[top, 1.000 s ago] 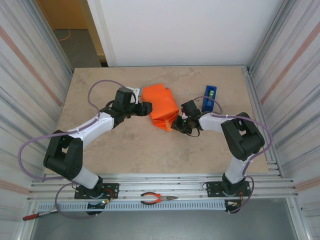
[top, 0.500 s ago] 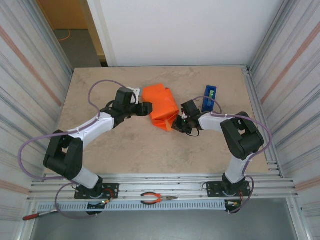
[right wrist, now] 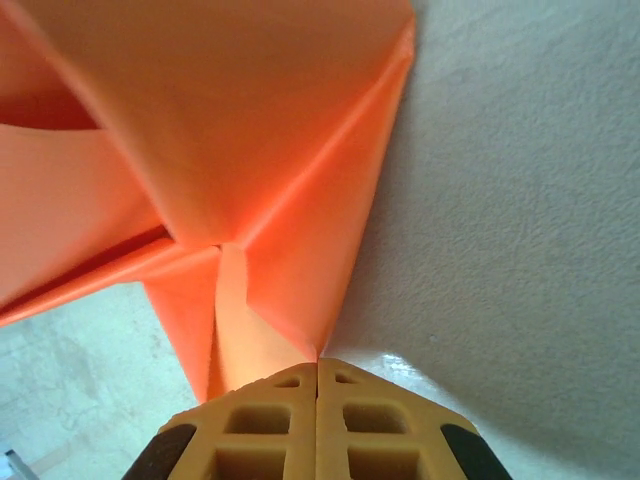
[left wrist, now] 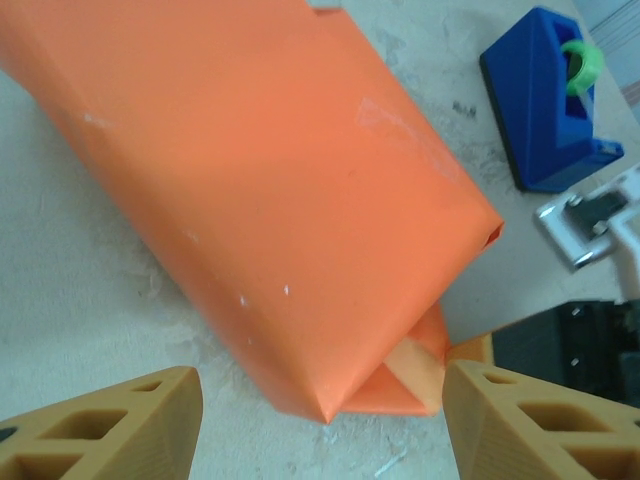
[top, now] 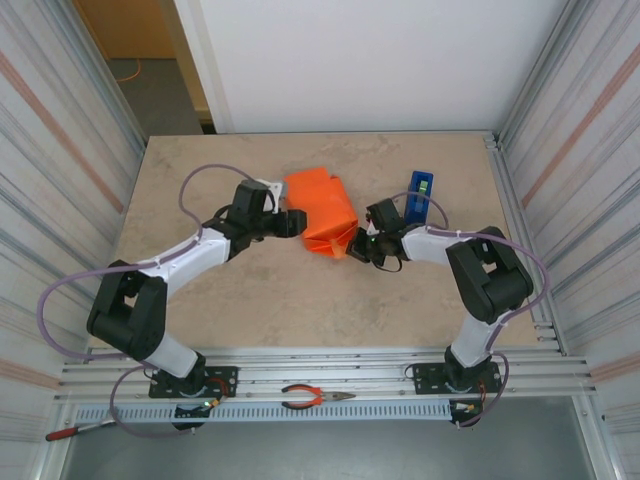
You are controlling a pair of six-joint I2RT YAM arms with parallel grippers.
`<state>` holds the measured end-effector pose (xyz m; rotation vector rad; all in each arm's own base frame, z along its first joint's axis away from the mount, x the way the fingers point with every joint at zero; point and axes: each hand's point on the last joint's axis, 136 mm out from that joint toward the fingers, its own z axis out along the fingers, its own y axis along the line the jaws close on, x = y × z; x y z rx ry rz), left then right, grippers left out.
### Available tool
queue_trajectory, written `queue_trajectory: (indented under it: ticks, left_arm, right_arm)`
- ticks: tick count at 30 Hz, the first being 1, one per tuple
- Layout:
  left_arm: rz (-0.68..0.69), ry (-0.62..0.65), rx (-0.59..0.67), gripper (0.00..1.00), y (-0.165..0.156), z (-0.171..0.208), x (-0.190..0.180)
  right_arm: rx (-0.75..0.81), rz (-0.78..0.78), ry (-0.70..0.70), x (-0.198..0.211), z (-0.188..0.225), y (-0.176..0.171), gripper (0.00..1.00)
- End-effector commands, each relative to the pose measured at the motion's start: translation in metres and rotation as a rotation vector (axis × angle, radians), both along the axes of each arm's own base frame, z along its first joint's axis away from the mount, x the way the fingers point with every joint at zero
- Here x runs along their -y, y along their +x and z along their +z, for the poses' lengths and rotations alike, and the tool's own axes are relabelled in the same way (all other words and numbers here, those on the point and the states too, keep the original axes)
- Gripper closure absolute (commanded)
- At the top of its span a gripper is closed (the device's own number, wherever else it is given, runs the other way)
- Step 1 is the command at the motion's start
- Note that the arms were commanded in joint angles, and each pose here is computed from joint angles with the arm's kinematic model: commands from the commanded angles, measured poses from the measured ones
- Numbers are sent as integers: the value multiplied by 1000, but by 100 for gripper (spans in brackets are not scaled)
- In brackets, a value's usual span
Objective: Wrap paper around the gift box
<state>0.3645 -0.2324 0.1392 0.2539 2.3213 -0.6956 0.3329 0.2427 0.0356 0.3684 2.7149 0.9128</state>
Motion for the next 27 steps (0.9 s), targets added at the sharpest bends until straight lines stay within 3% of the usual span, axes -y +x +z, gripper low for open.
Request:
queue_trajectory:
  ticks: [1,11,14,20,27]
  left_arm:
    - [-13,-23,-17,35,-18,-2,-1]
    - [-101,10,-71,40,-64,-33,16]
    - [-143,19,-82,46,-76,-45,29]
    - [-197,4,-100,68,-91,-64,51]
    - [-249,-9,-90,72,-93,-75,77]
  right_arm:
    - [34,-14,64,-5,23,5,100]
    - [44,-15,130,-14,39,10,100]
    - [51,-16,143,-15,44,12,100]
    - [57,-18,165,-17,51,12,100]
    - [57,-18,178,-19,53,13,100]
